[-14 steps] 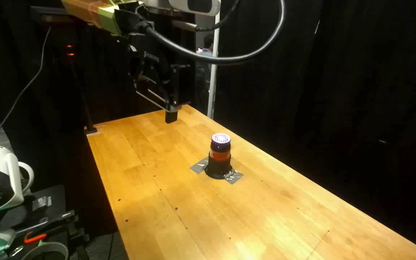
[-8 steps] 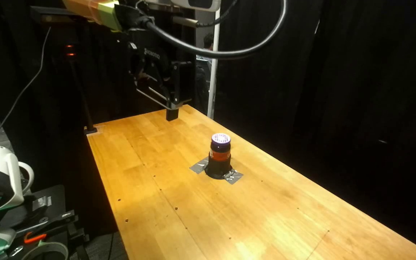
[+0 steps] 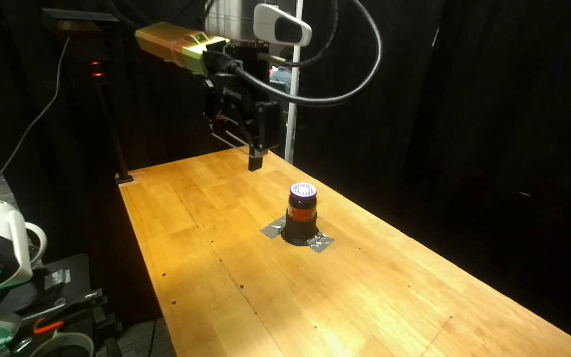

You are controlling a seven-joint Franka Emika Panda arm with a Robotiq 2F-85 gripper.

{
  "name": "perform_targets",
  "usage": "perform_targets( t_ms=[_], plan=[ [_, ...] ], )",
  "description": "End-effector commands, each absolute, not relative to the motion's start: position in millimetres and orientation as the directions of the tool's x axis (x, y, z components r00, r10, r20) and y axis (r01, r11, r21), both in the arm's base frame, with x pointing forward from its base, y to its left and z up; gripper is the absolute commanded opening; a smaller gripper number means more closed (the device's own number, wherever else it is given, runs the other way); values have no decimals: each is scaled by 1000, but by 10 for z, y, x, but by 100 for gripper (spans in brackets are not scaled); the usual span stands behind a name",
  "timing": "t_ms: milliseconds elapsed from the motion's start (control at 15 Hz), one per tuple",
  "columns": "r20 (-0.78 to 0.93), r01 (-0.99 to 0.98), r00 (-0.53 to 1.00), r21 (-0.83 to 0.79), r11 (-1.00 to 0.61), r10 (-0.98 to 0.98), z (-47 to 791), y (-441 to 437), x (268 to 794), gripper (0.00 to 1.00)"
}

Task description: Put the rubber band on the cup

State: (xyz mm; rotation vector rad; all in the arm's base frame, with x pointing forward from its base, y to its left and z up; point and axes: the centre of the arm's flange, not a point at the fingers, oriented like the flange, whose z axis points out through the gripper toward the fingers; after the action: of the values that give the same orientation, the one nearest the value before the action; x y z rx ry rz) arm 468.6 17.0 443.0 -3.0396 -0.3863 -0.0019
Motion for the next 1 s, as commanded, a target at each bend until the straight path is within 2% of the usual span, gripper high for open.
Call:
perform_targets(
  t_ms=[0, 600, 933],
  plan=[
    [14, 184, 983, -66, -981, 183, 4320, 499, 5374, 100],
    [-52, 74, 996, -26, -997, 75, 3726, 1139, 6724, 100],
    [-120, 64, 991, 12, -998, 62, 3252, 1228, 7150, 100]
  ],
)
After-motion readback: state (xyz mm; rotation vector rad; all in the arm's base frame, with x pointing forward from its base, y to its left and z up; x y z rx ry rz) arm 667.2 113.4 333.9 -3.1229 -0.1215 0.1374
